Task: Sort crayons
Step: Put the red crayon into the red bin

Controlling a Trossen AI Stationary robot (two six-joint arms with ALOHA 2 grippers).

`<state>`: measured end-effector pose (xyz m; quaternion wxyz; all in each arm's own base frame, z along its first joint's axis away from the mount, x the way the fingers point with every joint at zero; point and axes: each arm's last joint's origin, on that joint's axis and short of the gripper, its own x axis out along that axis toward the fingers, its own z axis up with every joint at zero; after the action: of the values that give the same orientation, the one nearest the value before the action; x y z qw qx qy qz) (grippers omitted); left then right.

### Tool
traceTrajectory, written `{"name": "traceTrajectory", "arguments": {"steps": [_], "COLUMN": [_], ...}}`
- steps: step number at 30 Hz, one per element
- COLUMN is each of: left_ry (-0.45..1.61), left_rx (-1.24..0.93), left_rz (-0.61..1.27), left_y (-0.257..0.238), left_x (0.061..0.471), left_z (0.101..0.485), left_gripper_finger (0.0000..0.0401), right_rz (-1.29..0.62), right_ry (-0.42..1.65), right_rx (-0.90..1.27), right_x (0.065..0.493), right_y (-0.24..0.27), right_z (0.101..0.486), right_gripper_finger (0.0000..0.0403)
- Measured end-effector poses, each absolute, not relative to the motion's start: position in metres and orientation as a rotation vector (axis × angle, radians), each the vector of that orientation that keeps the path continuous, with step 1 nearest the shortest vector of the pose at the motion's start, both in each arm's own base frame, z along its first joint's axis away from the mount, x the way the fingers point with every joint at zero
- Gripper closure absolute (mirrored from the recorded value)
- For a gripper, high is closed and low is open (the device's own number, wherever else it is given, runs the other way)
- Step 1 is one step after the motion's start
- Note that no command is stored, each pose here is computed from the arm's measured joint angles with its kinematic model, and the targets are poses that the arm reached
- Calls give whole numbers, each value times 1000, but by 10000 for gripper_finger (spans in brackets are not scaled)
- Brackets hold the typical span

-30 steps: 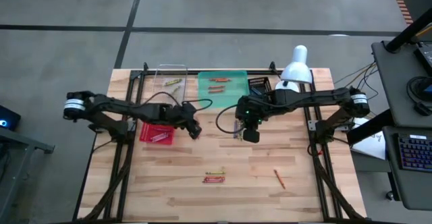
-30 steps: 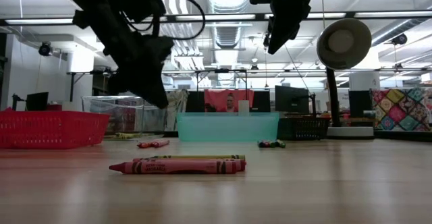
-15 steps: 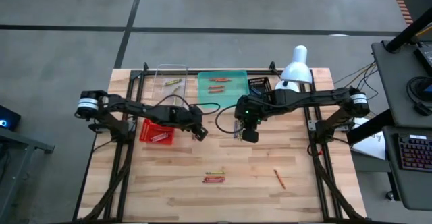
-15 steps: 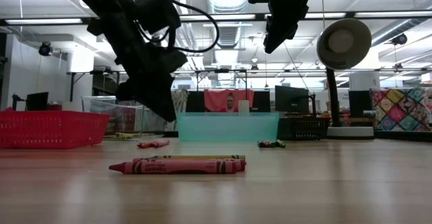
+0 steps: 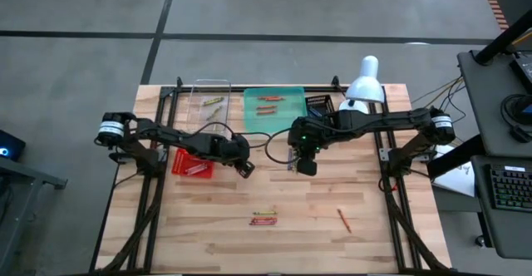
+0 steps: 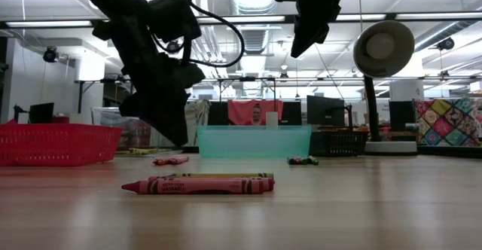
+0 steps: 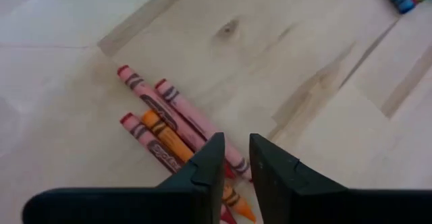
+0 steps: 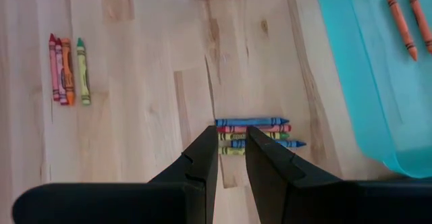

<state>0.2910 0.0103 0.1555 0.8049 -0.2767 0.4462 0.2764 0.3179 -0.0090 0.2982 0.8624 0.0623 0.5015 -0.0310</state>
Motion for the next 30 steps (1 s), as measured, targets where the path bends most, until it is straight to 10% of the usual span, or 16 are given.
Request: {"name": "traceTrajectory", "arguments": {"steps": [30], "left_ry": [930], "left_rx": [-534], "left_rz": [663], "left_y": [13], "left_x": [294], "left_z": [149], "left_gripper_finger": [326], "right_rz": [-63], "right_ry": [1027], "right_rx": [131], "right_x": [320], "right_y": [-9], "right_z": [299], "right_gripper_finger": [337]}}
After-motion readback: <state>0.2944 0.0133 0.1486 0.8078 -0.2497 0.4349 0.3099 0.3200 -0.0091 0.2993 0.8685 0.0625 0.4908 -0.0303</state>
